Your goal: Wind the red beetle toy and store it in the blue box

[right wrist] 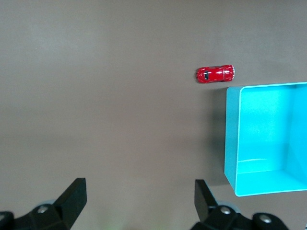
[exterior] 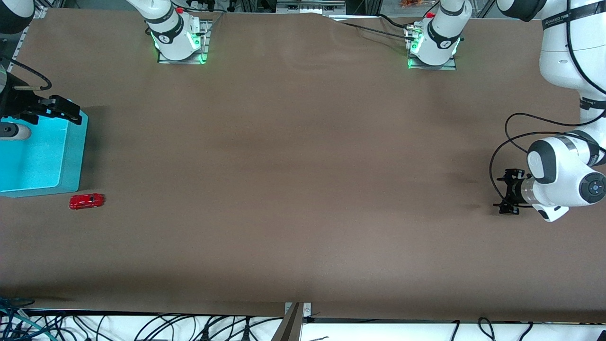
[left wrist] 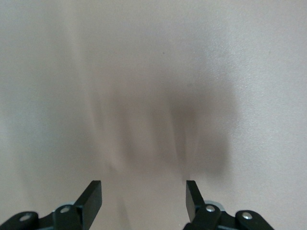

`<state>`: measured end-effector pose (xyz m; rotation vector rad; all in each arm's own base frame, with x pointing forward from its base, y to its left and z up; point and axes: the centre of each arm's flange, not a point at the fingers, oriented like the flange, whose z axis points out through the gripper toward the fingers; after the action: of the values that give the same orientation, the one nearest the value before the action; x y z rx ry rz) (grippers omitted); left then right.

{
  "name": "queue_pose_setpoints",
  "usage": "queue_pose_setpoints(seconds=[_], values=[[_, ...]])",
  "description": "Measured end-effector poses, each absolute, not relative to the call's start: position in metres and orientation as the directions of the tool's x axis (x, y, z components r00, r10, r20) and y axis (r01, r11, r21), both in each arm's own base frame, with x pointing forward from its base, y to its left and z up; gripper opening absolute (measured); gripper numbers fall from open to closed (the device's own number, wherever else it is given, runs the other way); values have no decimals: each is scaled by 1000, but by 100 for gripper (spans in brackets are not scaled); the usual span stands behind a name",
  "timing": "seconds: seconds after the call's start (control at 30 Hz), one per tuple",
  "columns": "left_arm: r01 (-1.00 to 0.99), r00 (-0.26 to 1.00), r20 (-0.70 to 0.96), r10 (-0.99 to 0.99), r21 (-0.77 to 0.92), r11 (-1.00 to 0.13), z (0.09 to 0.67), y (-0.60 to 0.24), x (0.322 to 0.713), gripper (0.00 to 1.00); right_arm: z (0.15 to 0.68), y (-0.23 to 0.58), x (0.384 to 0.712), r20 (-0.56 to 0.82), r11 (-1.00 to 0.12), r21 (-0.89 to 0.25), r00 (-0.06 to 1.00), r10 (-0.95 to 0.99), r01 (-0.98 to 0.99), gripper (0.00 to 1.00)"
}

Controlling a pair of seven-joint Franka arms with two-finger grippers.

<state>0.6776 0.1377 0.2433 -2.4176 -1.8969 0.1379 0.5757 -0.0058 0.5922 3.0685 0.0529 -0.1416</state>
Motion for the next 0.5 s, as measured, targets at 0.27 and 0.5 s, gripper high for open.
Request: queue_pose_setpoints(seconds=[0.27,0.5], values=[[941,333,-16,943,-50,-334,273,129,697,100,593,-5,577,-79,-997,67,996,33,38,100],[884,468,13,884,5,-468,308,120,712,100,596,-2,582,-38,-997,68,998,42,44,100]])
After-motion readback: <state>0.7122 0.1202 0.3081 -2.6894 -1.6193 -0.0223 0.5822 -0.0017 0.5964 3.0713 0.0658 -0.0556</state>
